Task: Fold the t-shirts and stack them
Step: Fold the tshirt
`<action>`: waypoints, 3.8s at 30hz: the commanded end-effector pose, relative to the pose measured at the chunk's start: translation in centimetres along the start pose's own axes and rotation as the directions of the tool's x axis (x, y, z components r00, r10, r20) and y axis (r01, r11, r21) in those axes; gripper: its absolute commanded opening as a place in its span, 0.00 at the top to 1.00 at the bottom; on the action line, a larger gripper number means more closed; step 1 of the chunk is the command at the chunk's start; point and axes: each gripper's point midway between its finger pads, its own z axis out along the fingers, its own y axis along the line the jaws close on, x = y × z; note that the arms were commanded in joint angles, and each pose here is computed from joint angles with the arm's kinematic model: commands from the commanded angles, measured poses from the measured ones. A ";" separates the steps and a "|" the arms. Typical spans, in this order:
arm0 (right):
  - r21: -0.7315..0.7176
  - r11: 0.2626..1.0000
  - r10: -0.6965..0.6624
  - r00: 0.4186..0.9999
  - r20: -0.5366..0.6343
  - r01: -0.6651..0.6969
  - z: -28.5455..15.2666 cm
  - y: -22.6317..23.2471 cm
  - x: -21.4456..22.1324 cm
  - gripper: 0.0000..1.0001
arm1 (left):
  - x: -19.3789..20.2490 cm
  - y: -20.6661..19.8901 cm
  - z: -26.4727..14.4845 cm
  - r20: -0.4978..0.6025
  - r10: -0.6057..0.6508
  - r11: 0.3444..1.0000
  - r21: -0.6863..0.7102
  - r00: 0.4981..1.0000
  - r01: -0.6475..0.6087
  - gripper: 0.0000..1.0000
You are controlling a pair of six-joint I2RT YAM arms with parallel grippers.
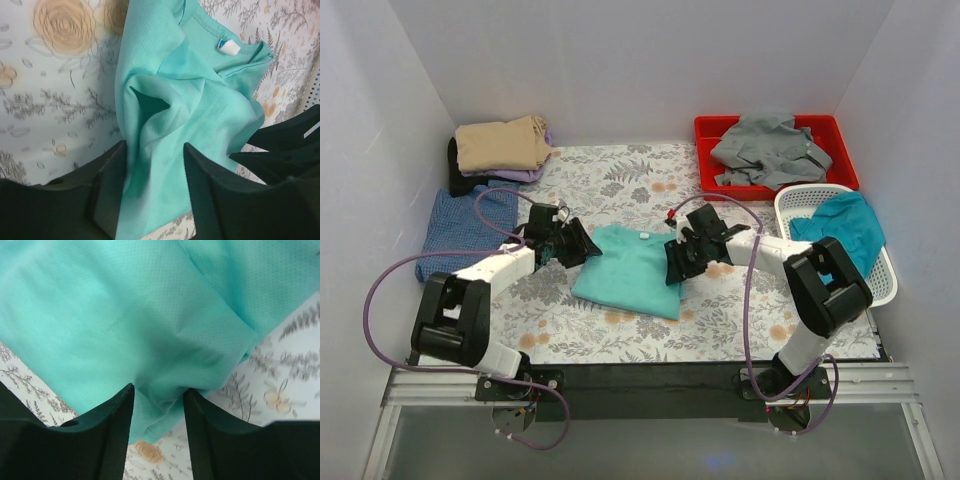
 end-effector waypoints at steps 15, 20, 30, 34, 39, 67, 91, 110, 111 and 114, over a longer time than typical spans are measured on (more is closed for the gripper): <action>0.251 0.968 -0.054 0.986 0.155 0.014 -4.5 -2.4 -4.7 0.43 | -3.1 -0.9 -3.1 0.141 0.193 0.979 -0.097 0.971 -0.181 0.45; 0.228 0.973 -0.060 0.988 0.144 0.026 -3.3 -2.6 -5.1 0.43 | -4.1 -2.8 -2.2 0.160 0.201 0.979 -0.018 0.966 -0.201 0.45; 0.166 0.986 -0.034 0.987 0.156 0.007 -2.0 -2.4 -5.1 0.44 | -3.7 -2.4 0.4 0.091 0.180 0.984 -0.003 0.980 -0.180 0.45; 0.144 0.990 -0.024 0.987 0.160 0.001 -1.9 -2.2 -5.2 0.44 | -3.2 -1.6 0.5 0.061 0.185 0.983 -0.035 0.981 -0.183 0.45; 0.128 0.992 -0.011 0.988 0.157 -0.009 -1.8 -2.0 -5.0 0.45 | -2.5 -1.4 0.1 0.039 0.185 0.982 -0.032 0.982 -0.184 0.49; 0.093 0.996 -0.032 0.961 0.275 0.007 -5.8 0.4 -6.6 0.99 | -3.2 -5.1 -3.4 0.074 0.254 0.963 0.070 0.964 -0.259 1.00; 0.391 0.920 -0.175 0.868 0.464 -0.023 -2.0 -8.3 -17.7 0.99 | -13.6 -3.6 4.6 0.349 0.242 0.969 -0.050 0.905 -0.240 1.00; 0.430 0.903 -0.282 0.780 0.558 0.019 -5.0 -7.6 -26.0 0.99 | -19.0 -7.3 3.9 0.464 0.280 0.955 -0.046 0.840 -0.293 1.00; 0.430 0.903 -0.282 0.776 0.564 0.016 -4.8 -7.8 -26.6 0.99 | -19.1 -7.0 4.0 0.471 0.278 0.957 -0.057 0.837 -0.285 1.00; 0.447 0.895 -0.279 0.773 0.570 -0.006 -4.1 -9.1 -27.9 0.99 | -20.2 -7.5 4.2 0.509 0.285 0.951 -0.043 0.812 -0.307 1.00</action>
